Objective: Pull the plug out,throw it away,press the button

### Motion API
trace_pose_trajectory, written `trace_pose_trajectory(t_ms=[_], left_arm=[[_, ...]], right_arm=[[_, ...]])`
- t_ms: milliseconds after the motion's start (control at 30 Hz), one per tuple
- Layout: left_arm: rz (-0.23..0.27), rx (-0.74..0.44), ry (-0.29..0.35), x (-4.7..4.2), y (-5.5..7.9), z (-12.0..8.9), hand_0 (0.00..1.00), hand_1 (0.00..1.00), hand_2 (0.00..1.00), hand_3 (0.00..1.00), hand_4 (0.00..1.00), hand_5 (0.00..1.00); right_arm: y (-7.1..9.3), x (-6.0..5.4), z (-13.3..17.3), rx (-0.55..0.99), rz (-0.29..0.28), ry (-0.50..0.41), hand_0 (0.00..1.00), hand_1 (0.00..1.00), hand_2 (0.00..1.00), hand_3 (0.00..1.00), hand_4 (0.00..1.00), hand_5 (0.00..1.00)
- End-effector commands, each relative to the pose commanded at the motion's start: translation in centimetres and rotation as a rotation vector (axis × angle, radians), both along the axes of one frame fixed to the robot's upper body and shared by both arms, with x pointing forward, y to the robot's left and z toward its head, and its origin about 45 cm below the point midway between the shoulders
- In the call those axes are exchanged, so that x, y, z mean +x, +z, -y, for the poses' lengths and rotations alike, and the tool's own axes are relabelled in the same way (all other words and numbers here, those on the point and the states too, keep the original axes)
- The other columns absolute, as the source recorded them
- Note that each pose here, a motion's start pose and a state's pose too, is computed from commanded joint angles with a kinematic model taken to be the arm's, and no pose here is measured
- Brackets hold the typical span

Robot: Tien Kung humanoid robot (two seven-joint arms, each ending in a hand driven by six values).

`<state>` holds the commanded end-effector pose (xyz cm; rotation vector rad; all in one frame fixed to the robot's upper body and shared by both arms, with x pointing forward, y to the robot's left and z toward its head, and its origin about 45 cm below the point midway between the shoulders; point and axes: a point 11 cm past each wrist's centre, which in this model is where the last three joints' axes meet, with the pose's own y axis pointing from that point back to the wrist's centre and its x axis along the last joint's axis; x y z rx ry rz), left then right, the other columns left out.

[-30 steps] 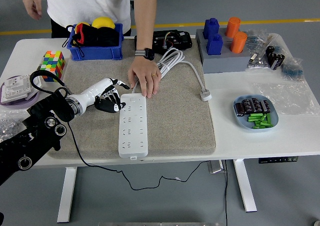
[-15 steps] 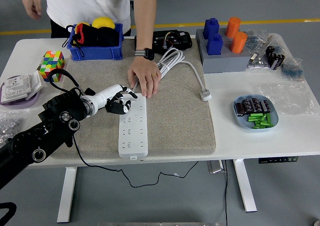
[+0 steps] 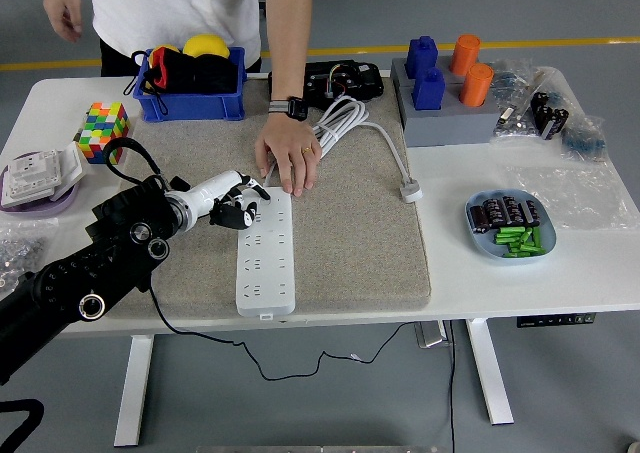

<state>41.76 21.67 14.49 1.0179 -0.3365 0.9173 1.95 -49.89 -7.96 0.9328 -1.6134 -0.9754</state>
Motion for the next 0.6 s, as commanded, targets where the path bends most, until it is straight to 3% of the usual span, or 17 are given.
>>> trace_pose_trajectory(t_ms=[333,433,600], left_arm=[[-0.01,-0.005,-0.012,-0.35,-0.1,0.1,0.038,0.029,0.151,0.692,0.232,0.002],[0.013,-0.036,-0.02,-0.27,0.7,0.5,0.038,0.029,0.151,0.692,0.232,0.002],[0.099,-0.088,-0.023,0.46,3.3,0.8,0.039,0.029,0.152,0.692,0.226,0.002]], right_arm=[[0.0,0.1,0.0,0.0,0.004,-0.001,0.726,0.676,0.655,0.639,0.734,0.584],[0.0,0.0,0.0,-0.001,0.003,-0.003,0.726,0.676,0.655,0.639,0.734,0.584],[0.0,0.0,0.0,0.0,0.002,-0.001,0.726,0.676,0.655,0.64,0.734,0.584]])
